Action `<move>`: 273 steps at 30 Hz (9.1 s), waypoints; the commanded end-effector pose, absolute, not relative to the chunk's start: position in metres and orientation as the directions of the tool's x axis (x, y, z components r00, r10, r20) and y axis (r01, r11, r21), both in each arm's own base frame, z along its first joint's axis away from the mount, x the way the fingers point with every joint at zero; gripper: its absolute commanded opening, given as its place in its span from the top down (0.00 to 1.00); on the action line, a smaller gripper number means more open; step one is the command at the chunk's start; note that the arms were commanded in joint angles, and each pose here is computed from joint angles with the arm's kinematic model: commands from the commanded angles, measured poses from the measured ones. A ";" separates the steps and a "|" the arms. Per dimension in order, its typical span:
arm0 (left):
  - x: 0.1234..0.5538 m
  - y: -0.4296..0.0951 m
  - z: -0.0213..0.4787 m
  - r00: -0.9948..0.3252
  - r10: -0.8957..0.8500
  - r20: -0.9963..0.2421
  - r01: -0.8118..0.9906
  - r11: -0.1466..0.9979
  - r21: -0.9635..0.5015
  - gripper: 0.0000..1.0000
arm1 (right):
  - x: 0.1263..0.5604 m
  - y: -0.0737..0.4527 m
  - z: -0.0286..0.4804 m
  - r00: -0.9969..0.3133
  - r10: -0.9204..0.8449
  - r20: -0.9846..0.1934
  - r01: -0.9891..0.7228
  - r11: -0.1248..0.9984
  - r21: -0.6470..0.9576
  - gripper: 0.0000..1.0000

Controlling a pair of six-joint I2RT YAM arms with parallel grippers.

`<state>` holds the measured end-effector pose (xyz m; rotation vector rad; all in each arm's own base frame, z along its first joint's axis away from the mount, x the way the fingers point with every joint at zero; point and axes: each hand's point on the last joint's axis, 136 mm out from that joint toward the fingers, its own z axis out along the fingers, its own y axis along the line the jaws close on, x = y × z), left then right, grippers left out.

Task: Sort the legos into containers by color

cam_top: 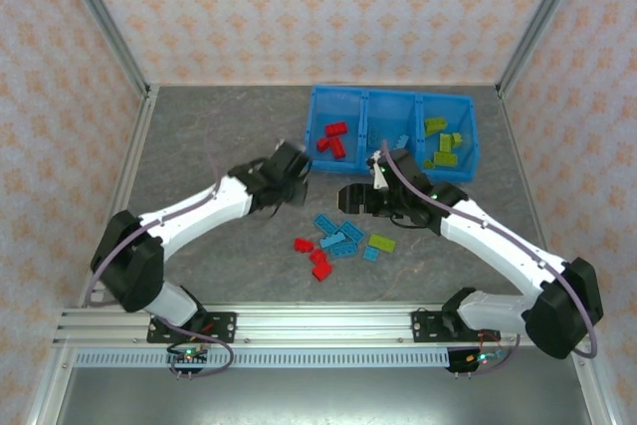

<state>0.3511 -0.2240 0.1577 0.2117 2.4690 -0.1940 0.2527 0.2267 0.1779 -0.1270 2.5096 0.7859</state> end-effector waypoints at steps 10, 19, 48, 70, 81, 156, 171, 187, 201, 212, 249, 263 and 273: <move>0.513 -0.290 0.173 -0.663 0.186 -0.725 0.238 0.971 0.032 0.88 | 0.268 0.177 0.201 -0.738 0.255 -0.625 -0.076 0.889 0.452 0.13; 0.541 -0.304 0.186 -0.652 0.186 -0.735 0.281 0.960 -0.006 0.55 | 0.265 0.166 0.203 -0.723 0.276 -0.633 -0.042 0.898 0.439 0.13; 0.268 -0.157 0.276 -0.314 0.521 -0.793 0.558 0.777 0.290 0.35 | 0.252 0.300 0.044 -0.833 -0.459 -0.308 -0.491 0.871 0.032 0.27; 0.280 -0.150 0.226 -0.256 0.623 -0.739 0.537 0.727 0.428 0.00 | 0.317 0.291 0.141 -0.754 -0.221 -0.618 -0.320 0.946 0.052 0.75; 0.272 -0.189 0.254 -0.229 0.514 -0.827 0.660 0.706 0.256 0.00 | 0.386 0.191 0.214 -0.602 0.002 -0.798 0.013 1.000 -0.008 0.75; 0.246 -0.195 0.207 -0.236 0.739 -0.631 0.768 0.540 0.345 0.00 | 0.236 0.225 0.038 -0.932 -0.265 -0.247 -0.278 0.961 0.016 0.42; 0.245 -0.194 0.207 -0.233 0.744 -0.626 0.766 0.537 0.353 0.00 | 0.230 0.222 0.031 -0.941 -0.242 -0.236 -0.256 0.966 0.032 0.38; 0.245 -0.192 0.206 -0.233 0.759 -0.608 0.763 0.530 0.369 0.00 | 0.287 0.196 0.109 -0.861 -0.058 -0.506 -0.077 0.997 0.017 0.84; 0.252 -0.181 0.210 -0.248 0.760 -0.600 0.716 0.562 0.415 0.00 | 0.467 0.113 0.183 -0.631 0.165 -0.758 0.231 0.973 0.020 0.81; 0.266 -0.168 0.208 -0.321 0.744 -0.586 0.627 0.631 0.457 0.00 | 0.507 0.109 0.172 -0.701 0.190 -0.687 0.242 0.970 0.021 0.49; 0.280 -0.167 0.013 -0.956 0.029 -0.293 0.018 0.999 0.040 0.33 | 0.270 0.237 0.191 -0.872 0.121 -0.474 -0.176 0.827 0.533 0.01; 0.313 -0.228 0.099 -0.870 0.047 -0.490 0.166 0.965 -0.202 0.76 | 0.265 0.238 0.199 -0.874 0.130 -0.467 -0.178 0.809 0.559 0.01; 0.422 -0.345 0.223 -0.633 0.100 -0.768 0.409 0.885 -0.222 0.79 | 0.269 0.153 0.249 -0.601 0.418 -0.681 -0.003 0.851 0.525 0.01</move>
